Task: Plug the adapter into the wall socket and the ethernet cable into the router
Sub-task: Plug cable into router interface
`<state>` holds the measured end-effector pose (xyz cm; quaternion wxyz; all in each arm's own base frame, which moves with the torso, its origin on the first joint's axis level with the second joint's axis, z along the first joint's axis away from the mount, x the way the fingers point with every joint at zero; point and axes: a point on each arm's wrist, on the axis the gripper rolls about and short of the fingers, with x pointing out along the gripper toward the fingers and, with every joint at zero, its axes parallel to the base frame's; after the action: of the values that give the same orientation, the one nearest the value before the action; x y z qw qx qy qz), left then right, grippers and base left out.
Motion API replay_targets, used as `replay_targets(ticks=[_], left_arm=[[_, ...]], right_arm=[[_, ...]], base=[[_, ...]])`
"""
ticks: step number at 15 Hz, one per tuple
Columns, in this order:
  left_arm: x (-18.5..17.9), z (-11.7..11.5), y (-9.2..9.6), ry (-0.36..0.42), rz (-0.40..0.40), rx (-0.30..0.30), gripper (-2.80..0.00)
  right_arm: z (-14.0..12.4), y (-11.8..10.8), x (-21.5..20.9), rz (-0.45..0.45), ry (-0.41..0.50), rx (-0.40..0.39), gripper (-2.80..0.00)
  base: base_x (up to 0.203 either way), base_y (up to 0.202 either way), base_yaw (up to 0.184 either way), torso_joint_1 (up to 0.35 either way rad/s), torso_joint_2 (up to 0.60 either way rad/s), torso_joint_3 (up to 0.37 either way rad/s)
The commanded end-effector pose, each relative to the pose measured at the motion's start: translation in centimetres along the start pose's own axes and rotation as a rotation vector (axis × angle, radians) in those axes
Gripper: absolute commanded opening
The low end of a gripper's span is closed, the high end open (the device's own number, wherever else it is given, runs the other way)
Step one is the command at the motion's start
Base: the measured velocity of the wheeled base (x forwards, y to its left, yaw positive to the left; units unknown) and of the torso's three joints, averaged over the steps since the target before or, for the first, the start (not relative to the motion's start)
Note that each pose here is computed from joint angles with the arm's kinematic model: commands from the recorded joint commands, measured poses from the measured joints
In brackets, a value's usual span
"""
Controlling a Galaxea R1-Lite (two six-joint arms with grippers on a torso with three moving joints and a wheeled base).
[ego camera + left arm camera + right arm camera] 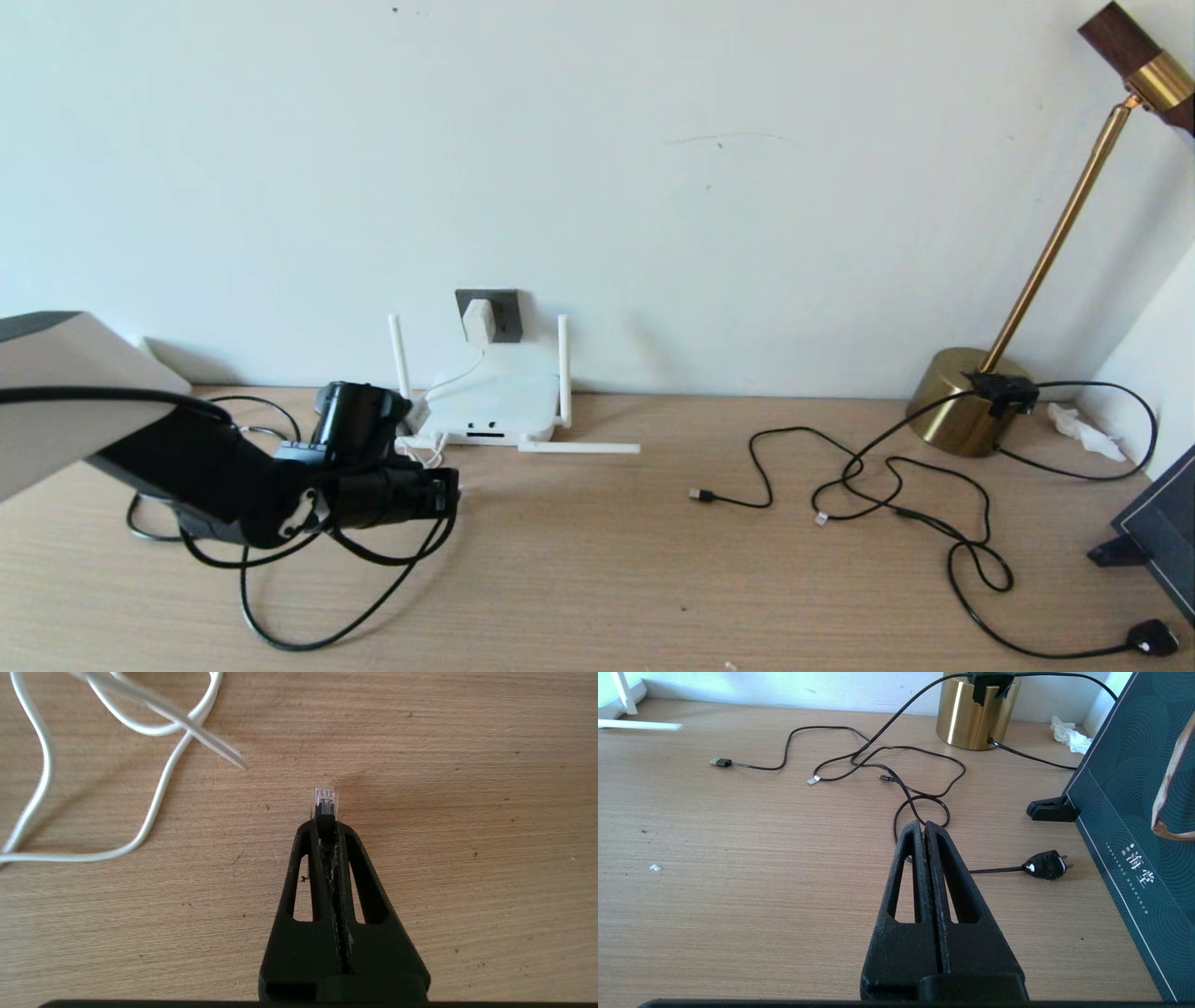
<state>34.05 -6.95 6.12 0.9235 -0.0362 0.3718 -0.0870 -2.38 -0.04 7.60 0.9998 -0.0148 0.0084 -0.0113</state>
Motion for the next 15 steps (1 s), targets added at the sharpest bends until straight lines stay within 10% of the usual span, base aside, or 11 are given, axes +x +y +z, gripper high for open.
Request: replay_targets(ticks=[1, 5, 6, 15], left_arm=[[0.5, -0.9, 0.2, 0.027, 0.003, -0.01, -2.8], [0.3, -0.8, 0.1, 0.021, 0.0, -0.01, -2.8], [0.3, -0.8, 0.1, 0.022, -0.001, -0.01, 0.0], [-2.3, 0.3, -0.2, -0.084, -0.005, 0.041, 0.0]], right_arm=[[0.0, 0.0, 0.0, 0.0, 0.002, 0.0, -2.8], [0.0, 0.0, 0.0, 0.0, 0.002, 0.0, -2.8], [0.0, 0.0, 0.0, 0.001, 0.002, 0.0, -2.8], [0.0, 0.0, 0.0, 0.001, 0.002, 0.0, -2.8]], base=[[0.0, 0.0, 0.0, 0.0, 0.0, 0.0], [0.0, 0.0, 0.0, 0.0, 0.0, 0.0], [0.0, 0.0, 0.0, 0.0, 0.0, 0.0], [0.0, 0.0, 0.0, 0.0, 0.0, 0.0]])
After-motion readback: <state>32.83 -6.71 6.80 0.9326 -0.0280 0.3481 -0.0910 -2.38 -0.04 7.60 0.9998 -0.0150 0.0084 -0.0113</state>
